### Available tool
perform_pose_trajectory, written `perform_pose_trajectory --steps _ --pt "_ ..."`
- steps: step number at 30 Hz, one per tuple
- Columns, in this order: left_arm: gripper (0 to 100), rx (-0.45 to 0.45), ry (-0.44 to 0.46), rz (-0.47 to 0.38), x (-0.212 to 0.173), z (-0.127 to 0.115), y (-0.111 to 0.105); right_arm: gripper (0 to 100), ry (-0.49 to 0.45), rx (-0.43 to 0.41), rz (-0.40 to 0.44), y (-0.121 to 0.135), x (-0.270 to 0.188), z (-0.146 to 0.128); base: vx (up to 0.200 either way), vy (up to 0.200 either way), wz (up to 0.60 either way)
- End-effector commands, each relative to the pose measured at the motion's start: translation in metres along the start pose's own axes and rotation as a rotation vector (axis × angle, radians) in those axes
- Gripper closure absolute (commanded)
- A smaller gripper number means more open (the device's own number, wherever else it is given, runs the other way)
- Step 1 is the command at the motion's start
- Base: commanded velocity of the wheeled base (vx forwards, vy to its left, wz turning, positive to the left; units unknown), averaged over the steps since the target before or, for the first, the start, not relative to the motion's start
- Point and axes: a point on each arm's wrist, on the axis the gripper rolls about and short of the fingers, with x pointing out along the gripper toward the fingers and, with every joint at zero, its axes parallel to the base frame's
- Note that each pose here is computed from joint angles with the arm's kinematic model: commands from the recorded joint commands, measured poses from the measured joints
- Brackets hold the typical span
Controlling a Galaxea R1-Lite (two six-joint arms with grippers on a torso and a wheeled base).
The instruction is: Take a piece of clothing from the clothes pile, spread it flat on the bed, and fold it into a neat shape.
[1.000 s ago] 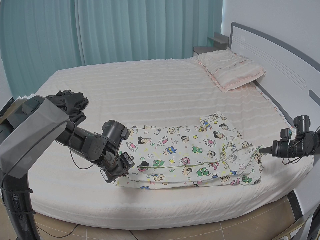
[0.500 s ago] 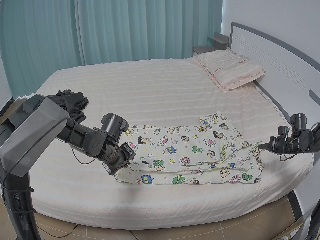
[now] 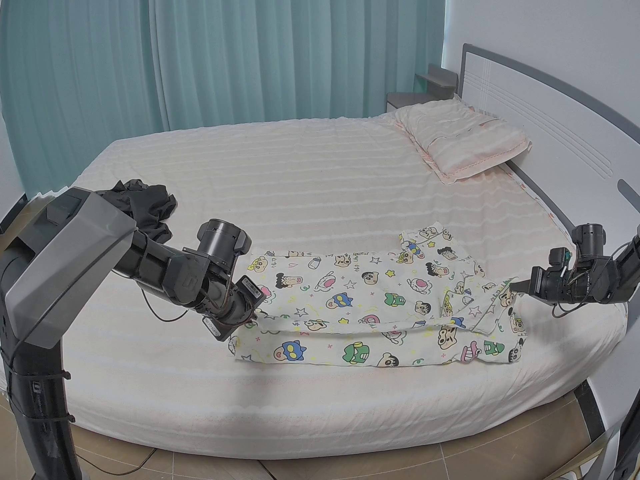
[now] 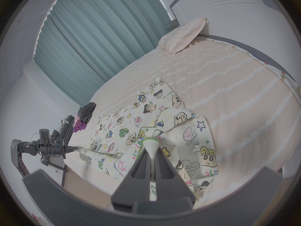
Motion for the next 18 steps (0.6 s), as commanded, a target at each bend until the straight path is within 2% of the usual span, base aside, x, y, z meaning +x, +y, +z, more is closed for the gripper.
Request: perform_pose_trajectory --steps 1,8,14,18 --pt "100 -0.004 0.006 0.013 0.016 0.001 0.000 100 0.000 0.007 0.004 0.000 0.006 0.001 0.000 0.000 0.00" --pt "100 -0.045 -0.006 0.006 0.029 0.004 -0.005 100 -0.006 0.046 -0.039 -0.008 0.018 0.003 0.000 0.000 0.00" --pt "100 -0.053 -0.006 0.006 0.031 0.004 -0.006 100 -0.046 0.097 -0.044 -0.012 0.026 0.007 0.000 0.000 0.00" --pt "100 -0.055 -0.007 0.008 0.032 0.005 -0.005 100 -0.041 0.111 -0.047 -0.017 0.033 0.003 0.000 0.000 0.00"
